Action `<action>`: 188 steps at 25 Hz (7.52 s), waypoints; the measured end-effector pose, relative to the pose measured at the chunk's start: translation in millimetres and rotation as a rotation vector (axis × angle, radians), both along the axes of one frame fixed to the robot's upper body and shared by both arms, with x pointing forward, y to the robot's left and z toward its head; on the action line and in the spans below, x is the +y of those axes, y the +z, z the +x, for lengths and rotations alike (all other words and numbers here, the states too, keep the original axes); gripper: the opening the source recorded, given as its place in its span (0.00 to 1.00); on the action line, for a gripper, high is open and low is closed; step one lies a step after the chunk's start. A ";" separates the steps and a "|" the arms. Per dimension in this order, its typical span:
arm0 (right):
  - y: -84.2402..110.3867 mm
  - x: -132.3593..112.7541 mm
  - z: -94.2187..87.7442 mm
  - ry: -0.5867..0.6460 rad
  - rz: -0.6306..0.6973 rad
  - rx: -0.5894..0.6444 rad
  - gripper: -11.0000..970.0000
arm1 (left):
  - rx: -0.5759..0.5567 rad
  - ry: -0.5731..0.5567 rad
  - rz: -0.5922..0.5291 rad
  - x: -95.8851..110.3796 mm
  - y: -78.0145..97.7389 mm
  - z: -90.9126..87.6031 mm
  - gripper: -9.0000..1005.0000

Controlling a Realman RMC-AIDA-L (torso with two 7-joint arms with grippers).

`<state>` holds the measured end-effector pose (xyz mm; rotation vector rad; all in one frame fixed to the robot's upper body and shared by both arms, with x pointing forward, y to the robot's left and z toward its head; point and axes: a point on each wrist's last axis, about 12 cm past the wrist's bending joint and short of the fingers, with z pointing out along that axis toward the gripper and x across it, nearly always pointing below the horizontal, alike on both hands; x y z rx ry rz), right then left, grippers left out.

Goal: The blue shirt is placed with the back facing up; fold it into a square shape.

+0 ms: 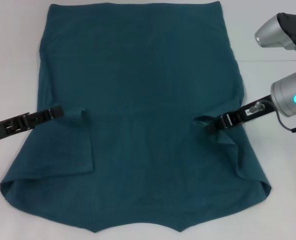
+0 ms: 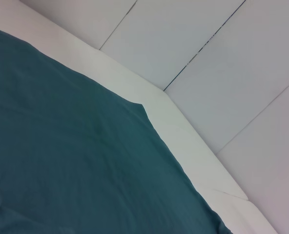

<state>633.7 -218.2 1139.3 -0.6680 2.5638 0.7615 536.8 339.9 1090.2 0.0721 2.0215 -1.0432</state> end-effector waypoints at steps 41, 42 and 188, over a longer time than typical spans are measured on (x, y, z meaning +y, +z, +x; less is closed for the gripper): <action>5.1 -27.9 -27.8 -0.067 0.448 0.136 0.73 | 0.369 0.065 -0.101 48.3 20.8 -50.2 0.71; 5.0 -29.7 -28.1 -0.071 0.448 0.136 0.78 | 0.381 0.079 -0.099 51.6 19.5 -52.5 0.74; -34.7 -116.4 -67.8 -0.116 0.100 0.229 0.78 | 0.410 0.108 -0.088 28.6 -17.6 -28.1 0.01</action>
